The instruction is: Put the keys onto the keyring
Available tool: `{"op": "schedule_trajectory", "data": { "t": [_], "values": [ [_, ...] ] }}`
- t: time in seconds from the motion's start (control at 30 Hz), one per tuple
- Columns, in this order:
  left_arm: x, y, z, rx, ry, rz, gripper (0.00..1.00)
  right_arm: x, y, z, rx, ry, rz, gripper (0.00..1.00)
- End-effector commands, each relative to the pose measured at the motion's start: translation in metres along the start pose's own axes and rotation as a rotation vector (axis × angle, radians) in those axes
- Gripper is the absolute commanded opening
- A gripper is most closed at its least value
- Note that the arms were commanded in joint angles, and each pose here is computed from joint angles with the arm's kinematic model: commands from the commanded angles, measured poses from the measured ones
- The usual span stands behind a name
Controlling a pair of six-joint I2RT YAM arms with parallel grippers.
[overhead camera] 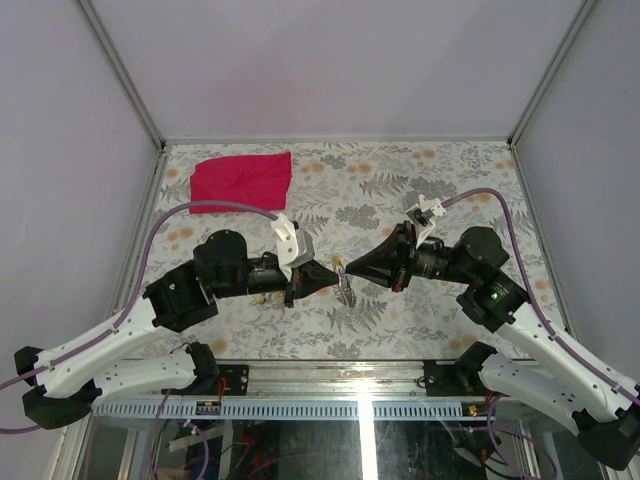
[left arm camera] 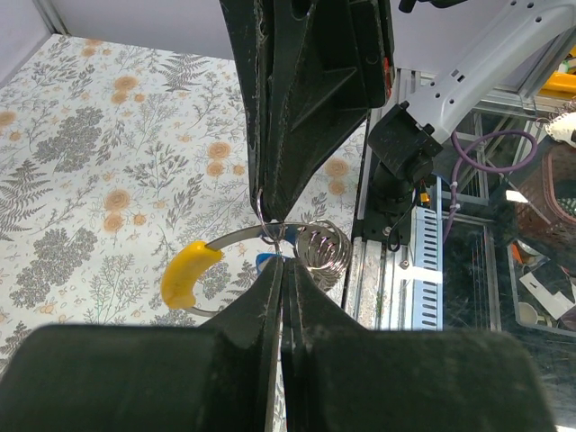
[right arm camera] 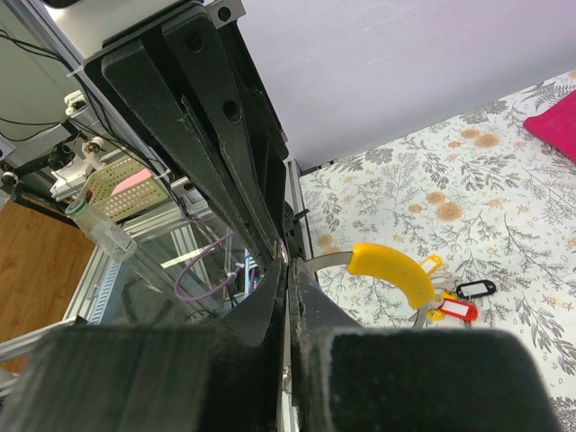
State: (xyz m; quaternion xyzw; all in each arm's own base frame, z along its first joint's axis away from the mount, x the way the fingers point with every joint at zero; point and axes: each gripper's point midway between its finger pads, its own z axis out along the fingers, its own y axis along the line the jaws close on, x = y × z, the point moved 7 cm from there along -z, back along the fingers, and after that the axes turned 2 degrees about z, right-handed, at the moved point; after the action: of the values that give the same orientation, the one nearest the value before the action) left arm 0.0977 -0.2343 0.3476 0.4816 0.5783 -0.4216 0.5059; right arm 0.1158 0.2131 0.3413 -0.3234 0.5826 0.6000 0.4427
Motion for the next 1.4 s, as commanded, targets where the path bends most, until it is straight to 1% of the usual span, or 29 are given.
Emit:
{"op": "schedule_trajectory", "data": {
  "t": [0.0, 0.37, 0.67, 0.8, 1.13, 1.37],
  "values": [
    [-0.023, -0.005, -0.003, 0.041, -0.081, 0.047, 0.0, -0.019, 0.005, 0.0, 0.021, -0.096, -0.056, 0.0],
    [-0.024, -0.003, -0.006, 0.012, -0.083, 0.046, 0.0, -0.021, 0.007, -0.003, 0.022, -0.135, -0.067, 0.0],
    [-0.022, -0.001, -0.009, -0.017, -0.081, 0.045, 0.0, -0.025, 0.011, -0.007, 0.012, -0.217, -0.074, 0.0],
    [-0.022, -0.001, -0.009, -0.024, -0.081, 0.044, 0.0, -0.025, 0.013, -0.008, 0.004, -0.232, -0.07, 0.0],
    [-0.021, 0.0, -0.011, -0.036, -0.085, 0.043, 0.0, -0.028, 0.014, -0.013, 0.024, -0.28, -0.076, 0.0],
    [-0.02, 0.0, -0.01, -0.037, -0.083, 0.039, 0.0, -0.031, 0.013, -0.016, 0.05, -0.338, -0.073, 0.0]
  ]
}}
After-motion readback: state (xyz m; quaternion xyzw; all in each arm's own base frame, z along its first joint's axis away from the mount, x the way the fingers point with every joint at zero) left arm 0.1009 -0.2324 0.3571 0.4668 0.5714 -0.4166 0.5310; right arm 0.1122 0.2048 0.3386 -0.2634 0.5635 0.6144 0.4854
